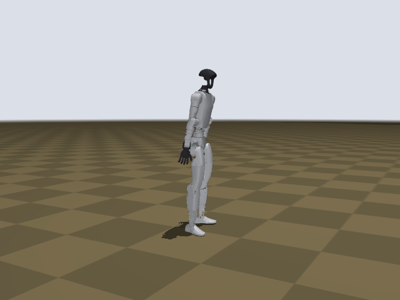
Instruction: Upper body actions
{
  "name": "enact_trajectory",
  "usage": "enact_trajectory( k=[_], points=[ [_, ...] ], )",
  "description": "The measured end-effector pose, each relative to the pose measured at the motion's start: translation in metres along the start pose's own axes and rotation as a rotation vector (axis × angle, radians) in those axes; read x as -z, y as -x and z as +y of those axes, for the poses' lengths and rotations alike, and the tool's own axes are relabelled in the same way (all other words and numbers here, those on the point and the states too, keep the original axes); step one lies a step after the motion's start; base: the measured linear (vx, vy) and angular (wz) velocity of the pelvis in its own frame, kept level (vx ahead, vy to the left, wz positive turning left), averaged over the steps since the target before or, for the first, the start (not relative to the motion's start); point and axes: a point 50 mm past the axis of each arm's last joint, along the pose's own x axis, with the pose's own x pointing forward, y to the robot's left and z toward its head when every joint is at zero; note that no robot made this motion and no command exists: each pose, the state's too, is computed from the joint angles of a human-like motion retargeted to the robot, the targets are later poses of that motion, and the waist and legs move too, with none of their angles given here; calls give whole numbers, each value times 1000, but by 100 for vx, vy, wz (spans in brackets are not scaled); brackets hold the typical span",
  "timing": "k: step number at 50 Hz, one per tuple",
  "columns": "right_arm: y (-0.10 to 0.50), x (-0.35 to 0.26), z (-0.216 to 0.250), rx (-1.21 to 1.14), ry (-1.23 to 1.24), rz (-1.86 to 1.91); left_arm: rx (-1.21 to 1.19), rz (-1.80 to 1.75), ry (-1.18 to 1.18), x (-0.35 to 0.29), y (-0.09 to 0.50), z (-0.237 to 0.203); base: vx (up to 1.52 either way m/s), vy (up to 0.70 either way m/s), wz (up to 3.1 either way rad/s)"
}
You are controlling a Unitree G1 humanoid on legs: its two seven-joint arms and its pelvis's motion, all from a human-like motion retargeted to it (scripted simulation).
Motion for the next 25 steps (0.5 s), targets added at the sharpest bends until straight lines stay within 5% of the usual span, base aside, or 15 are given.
enact_trajectory(
  k=[12, 25],
  points=[
    [5, -67, -26, 76, 93, -146, -106, -143, -113, -73, 15, 11, -2, 0, 0],
    [78, -230, -95, 235, 152, -630, -195, -646, -284, -250, 106, -9, -24, -6, 18]
  ],
)
